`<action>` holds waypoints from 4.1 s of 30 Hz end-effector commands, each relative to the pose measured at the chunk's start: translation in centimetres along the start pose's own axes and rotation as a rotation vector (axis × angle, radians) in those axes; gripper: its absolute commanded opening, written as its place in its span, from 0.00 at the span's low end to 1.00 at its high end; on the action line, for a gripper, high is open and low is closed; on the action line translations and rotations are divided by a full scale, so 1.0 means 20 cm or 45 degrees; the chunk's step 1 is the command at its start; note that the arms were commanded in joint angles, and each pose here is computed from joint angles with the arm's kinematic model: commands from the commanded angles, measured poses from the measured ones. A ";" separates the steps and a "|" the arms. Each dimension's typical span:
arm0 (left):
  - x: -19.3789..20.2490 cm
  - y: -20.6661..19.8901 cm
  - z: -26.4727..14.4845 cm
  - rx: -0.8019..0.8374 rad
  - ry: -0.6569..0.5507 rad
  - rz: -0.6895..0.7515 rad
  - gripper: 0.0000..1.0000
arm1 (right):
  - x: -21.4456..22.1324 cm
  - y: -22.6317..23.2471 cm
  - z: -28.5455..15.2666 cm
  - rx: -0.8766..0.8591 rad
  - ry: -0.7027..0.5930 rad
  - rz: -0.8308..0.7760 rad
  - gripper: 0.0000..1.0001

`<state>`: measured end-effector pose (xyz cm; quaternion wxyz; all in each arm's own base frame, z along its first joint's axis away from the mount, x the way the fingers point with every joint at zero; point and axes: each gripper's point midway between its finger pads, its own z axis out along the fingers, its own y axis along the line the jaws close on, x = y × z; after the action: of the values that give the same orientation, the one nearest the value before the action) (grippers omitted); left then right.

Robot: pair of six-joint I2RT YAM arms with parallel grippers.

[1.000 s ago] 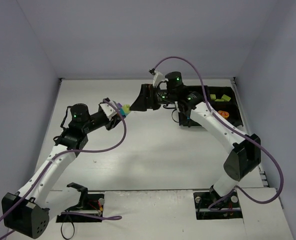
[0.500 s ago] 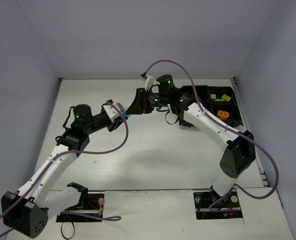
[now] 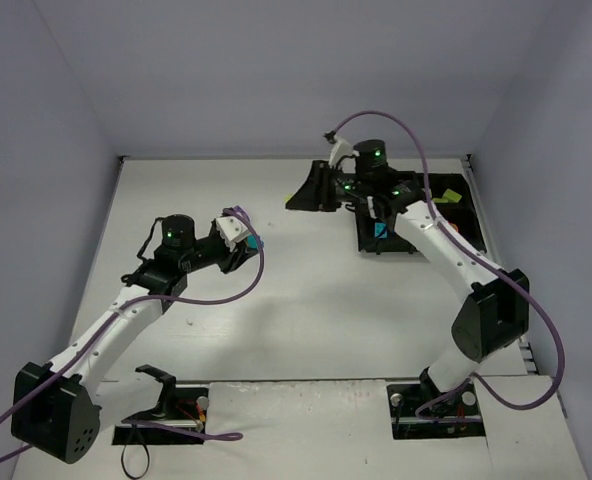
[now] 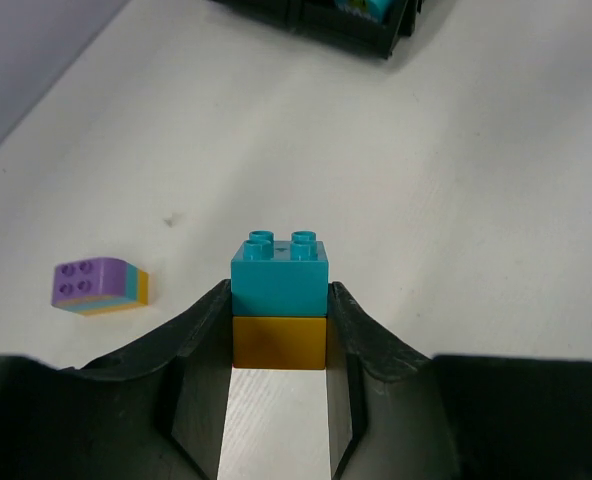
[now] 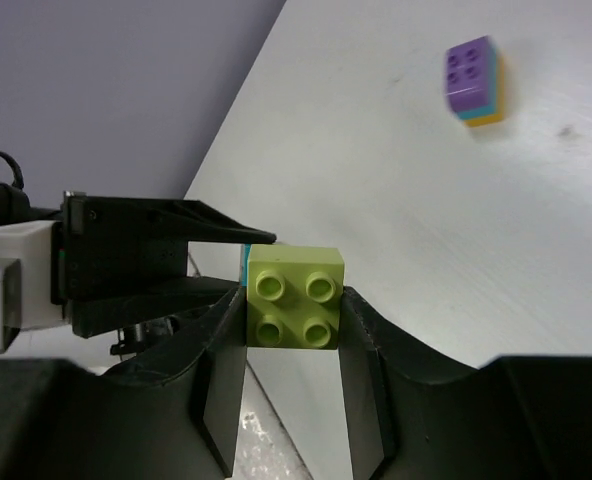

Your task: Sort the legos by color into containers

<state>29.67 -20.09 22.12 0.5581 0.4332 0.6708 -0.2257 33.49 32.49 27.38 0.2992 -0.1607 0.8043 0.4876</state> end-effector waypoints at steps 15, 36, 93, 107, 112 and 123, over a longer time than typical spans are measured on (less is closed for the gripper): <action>-0.05 -0.06 -0.12 -0.048 -0.120 0.001 0.02 | -0.56 -1.33 -1.16 1.443 -0.633 0.116 0.11; -0.06 -0.10 -0.11 -0.002 -0.140 0.010 0.02 | -0.69 -1.91 -1.26 1.487 -0.599 0.235 0.64; -0.28 -0.11 -0.22 0.020 -0.166 0.147 0.02 | 0.29 0.39 0.24 -0.223 0.038 -0.113 0.08; -0.06 -0.14 -0.16 0.058 -0.021 0.024 0.02 | 0.09 0.17 0.01 -0.080 -0.066 -0.110 0.00; -0.03 -0.14 -0.14 0.065 -0.003 0.011 0.02 | 0.00 -0.04 -0.13 0.058 -0.122 -0.105 0.00; -0.05 -0.13 -0.13 0.066 -0.017 -0.010 0.02 | -0.18 -0.73 -0.46 0.784 -0.266 -0.086 0.00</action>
<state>25.58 -19.38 21.10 0.5230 0.4462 0.6839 -0.2444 38.43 21.89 21.95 0.3655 -0.0660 0.8623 0.3442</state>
